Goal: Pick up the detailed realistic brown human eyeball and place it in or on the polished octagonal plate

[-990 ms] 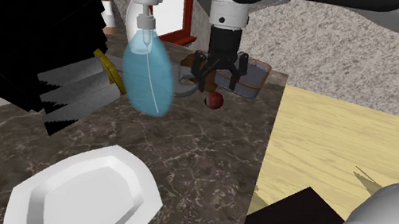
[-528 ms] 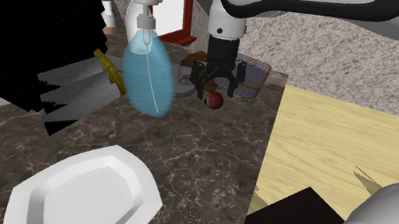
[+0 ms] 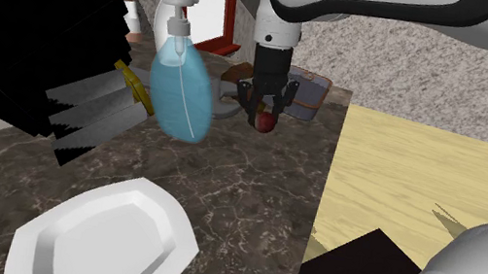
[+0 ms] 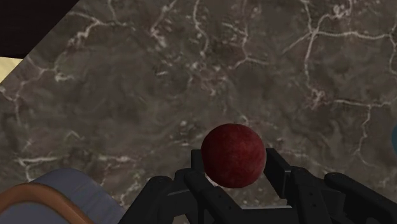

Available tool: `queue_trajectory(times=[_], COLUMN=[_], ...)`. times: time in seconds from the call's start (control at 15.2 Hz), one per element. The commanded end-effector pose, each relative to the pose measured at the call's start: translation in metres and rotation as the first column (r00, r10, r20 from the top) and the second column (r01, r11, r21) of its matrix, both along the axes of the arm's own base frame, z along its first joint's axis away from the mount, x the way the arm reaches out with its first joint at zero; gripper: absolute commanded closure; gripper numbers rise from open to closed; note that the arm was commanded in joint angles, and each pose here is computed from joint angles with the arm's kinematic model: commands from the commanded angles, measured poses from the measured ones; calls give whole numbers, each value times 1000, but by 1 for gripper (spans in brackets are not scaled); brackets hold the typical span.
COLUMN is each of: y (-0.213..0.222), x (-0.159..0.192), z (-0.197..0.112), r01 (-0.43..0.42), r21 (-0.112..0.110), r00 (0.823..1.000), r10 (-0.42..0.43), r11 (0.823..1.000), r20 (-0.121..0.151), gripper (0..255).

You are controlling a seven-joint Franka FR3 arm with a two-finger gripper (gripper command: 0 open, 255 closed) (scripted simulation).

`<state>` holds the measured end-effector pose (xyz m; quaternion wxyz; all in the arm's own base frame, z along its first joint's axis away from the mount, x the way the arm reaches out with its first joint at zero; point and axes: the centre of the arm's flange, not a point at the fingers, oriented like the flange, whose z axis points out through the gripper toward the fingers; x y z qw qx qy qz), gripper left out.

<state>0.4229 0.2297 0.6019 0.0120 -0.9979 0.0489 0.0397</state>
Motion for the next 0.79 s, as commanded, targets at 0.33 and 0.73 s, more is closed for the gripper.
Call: queue_trajectory(times=[0.33,0.73], y=[0,0], x=[0,0], z=[0,32], r01=[0,0], r21=[0,0], r00=[1000,1000], r10=[0,0], r11=[1000,1000], r20=[0,0], gripper=[255,255])
